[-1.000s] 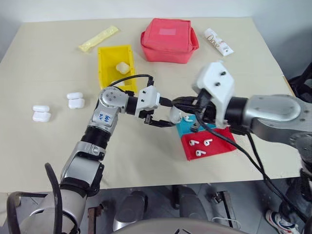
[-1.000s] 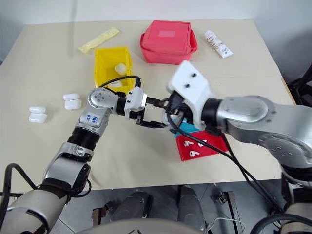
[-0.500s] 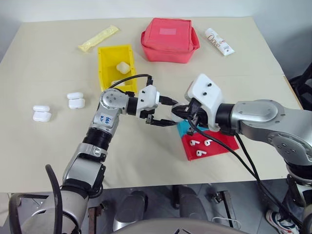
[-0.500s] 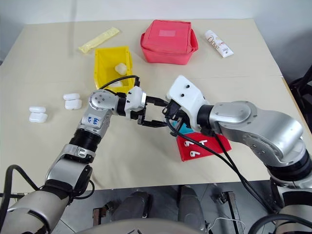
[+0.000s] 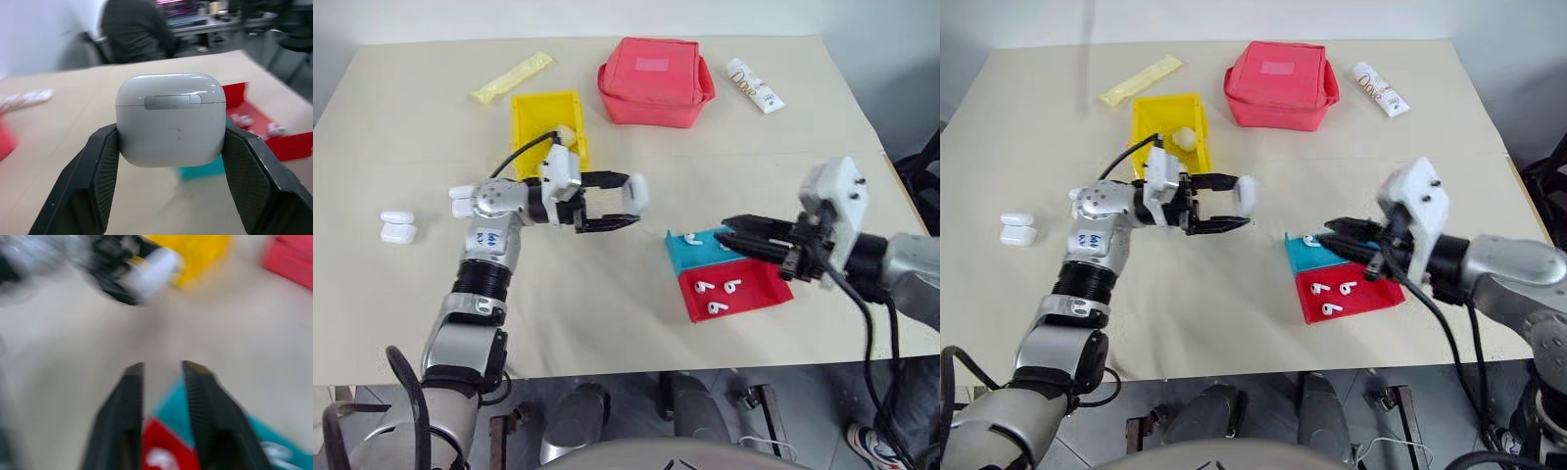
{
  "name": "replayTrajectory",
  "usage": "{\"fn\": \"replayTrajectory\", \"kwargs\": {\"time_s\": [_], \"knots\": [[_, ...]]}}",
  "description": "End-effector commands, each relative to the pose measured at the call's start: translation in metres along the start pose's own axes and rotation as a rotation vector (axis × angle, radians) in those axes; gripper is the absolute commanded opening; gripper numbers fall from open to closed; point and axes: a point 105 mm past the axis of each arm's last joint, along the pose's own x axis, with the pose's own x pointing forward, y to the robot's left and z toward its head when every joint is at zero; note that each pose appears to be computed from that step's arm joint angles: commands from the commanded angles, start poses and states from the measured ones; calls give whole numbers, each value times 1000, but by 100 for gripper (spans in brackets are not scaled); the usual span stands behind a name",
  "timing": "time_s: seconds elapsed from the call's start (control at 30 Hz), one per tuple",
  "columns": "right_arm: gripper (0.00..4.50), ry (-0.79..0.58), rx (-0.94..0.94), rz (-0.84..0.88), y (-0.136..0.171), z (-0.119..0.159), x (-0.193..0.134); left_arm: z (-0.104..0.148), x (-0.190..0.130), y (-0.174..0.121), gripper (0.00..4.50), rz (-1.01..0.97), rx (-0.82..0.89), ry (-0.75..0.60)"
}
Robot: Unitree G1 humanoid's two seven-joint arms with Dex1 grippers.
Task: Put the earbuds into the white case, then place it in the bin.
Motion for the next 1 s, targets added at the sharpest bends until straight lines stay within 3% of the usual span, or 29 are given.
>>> {"fn": "replayTrajectory", "kwargs": {"time_s": [0.03,0.1,0.23,0.33,0.6,0.67,0.77,1.0], "knots": [[256,-77,-74,44,2,9,-15,13,-7,22,276,101,40,-11],[328,-87,-76,50,1,5,-18,14,-10,31,276,147,41,1],[448,-99,-102,-28,-12,1,-23,17,-29,78,276,458,36,85],[448,-107,-110,-74,-14,-2,-23,15,-43,104,276,647,37,180],[448,-115,-104,-103,-9,-7,-19,1,-70,121,276,821,-4,335],[450,-109,-105,-103,-10,-7,-19,-2,-66,116,350,768,-15,332],[450,-95,-111,-90,-13,-6,-21,10,-60,107,438,667,56,261],[450,-63,-128,-3,-23,1,-24,44,-71,60,445,397,155,2]]}}
